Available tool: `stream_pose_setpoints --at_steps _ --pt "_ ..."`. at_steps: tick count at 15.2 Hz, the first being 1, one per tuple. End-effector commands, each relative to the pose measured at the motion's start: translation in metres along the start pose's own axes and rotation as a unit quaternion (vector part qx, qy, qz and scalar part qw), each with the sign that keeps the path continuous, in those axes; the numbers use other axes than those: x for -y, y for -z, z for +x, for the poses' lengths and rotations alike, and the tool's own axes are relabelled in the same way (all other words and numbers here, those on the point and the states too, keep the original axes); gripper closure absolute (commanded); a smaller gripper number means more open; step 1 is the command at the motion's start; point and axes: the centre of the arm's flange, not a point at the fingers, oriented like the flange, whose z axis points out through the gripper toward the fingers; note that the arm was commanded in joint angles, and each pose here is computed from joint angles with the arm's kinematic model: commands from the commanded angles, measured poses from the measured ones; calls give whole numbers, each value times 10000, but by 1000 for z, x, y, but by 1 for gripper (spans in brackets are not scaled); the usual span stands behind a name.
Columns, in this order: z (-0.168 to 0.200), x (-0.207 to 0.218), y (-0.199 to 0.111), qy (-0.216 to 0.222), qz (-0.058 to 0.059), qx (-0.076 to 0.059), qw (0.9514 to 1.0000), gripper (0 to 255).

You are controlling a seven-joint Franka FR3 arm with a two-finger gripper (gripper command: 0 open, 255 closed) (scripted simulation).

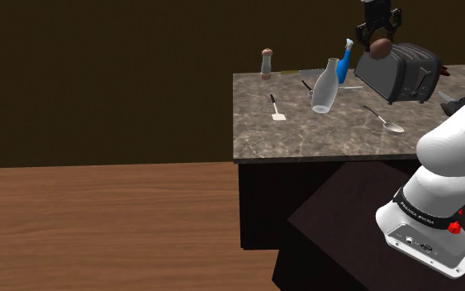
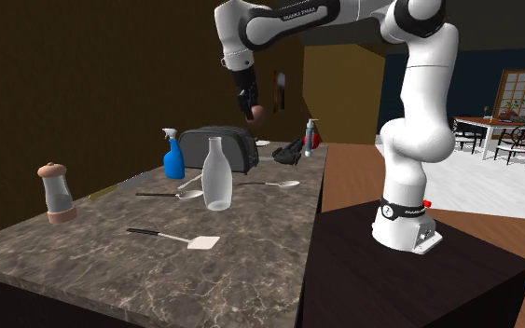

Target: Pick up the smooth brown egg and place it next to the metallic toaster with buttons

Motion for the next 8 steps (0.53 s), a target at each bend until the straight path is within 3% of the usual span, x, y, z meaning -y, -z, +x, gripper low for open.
stream_pose_setpoints --at_steps 1,8 --pt "7 -27 -9 7 -1 -5 10000 255" --pt "21 -112 -42 7 -1 -5 10000 255"
